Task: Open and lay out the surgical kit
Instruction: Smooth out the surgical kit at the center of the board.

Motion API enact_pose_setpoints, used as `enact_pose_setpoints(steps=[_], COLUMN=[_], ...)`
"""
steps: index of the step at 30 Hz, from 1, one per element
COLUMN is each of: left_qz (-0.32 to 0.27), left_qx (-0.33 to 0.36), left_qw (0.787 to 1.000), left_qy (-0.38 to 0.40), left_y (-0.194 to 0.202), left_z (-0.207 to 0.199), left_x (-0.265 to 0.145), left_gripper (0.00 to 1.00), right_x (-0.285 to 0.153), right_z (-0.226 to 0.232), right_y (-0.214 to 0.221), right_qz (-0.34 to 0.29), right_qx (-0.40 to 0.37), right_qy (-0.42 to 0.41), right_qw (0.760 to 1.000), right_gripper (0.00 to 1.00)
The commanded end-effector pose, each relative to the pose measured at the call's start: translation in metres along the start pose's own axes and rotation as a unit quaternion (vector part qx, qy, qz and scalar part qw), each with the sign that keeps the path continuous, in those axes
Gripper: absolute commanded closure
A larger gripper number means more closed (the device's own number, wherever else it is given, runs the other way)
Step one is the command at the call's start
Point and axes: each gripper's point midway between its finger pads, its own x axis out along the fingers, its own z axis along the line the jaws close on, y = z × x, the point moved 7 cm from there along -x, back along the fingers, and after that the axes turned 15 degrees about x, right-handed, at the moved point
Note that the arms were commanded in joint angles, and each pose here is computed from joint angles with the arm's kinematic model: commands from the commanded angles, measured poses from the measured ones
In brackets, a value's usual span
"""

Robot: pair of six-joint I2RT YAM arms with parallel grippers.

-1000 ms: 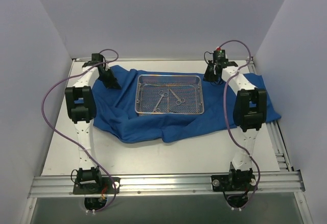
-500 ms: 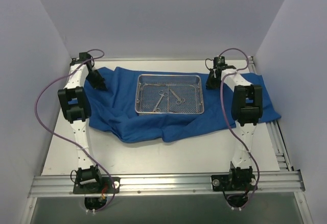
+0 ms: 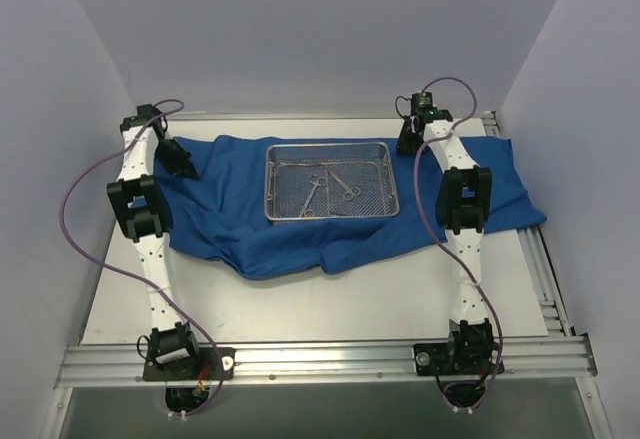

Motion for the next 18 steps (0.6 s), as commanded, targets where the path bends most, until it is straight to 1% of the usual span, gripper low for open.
enact_pose_setpoints(steps=[1,2,4,6,7,8,9,10,11,12,13,14,15,16,17,18], left_qz=[0.028,0.018,-0.001,0.001,-0.013,-0.010,-0.020,-0.046,-0.059,-0.078,-0.114,-0.130,-0.170,-0.198,-0.209,-0.207], left_qx=[-0.029,-0.035,-0.042,-0.044,-0.046,-0.045,-0.041,-0.028,-0.019,-0.010,0.002,0.008,0.021,0.030,0.034,0.038], left_qw=[0.997,0.998,0.998,0.997,0.998,0.998,0.998,0.999,0.998,0.997,0.993,0.991,0.985,0.979,0.977,0.977], left_qy=[-0.061,-0.057,-0.055,-0.058,-0.051,-0.041,-0.032,-0.011,-0.001,0.009,0.014,0.014,0.024,0.028,0.031,0.035], left_y=[0.002,-0.003,-0.015,-0.017,-0.025,-0.025,-0.028,-0.034,-0.036,-0.038,-0.040,-0.039,-0.040,-0.043,-0.039,-0.033], left_z=[0.044,0.046,0.052,0.056,0.058,0.057,0.054,0.039,0.034,0.026,0.011,0.003,-0.011,-0.018,-0.028,-0.033], left_x=[0.035,0.034,0.030,0.025,0.020,0.017,0.010,-0.013,-0.013,-0.026,-0.053,-0.066,-0.101,-0.113,-0.121,-0.122], left_gripper=[0.98,0.98,0.98,0.98,0.98,0.98,0.98,0.98,0.98,0.98,0.98,0.96,0.87,0.85,0.82,0.78], right_x=[0.053,0.052,0.060,0.063,0.062,0.060,0.057,0.048,0.041,0.033,0.015,0.004,-0.007,-0.028,-0.038,-0.047], right_z=[-0.041,-0.035,-0.039,-0.041,-0.040,-0.036,-0.030,-0.019,-0.012,-0.001,0.011,0.018,0.027,0.037,0.042,0.045], right_y=[0.036,0.028,0.027,0.021,0.017,0.014,0.012,-0.001,-0.007,-0.017,-0.030,-0.039,-0.050,-0.060,-0.065,-0.068], right_qz=[0.077,0.068,0.070,0.071,0.069,0.065,0.067,0.047,0.040,0.030,0.011,-0.001,-0.018,-0.034,-0.041,-0.046], right_qx=[0.012,0.021,0.038,0.067,0.073,0.073,0.063,0.056,0.053,0.053,0.054,0.057,0.061,0.060,0.062,0.064], right_qy=[0.074,0.061,0.060,0.043,0.035,0.022,0.001,-0.029,-0.051,-0.086,-0.110,-0.129,-0.155,-0.175,-0.186,-0.192], right_qw=[0.994,0.996,0.995,0.994,0.994,0.995,0.996,0.997,0.997,0.994,0.992,0.990,0.986,0.982,0.980,0.978], right_gripper=[1.00,1.00,1.00,1.00,1.00,1.00,1.00,1.00,1.00,1.00,1.00,1.00,0.98,0.96,0.95,0.89])
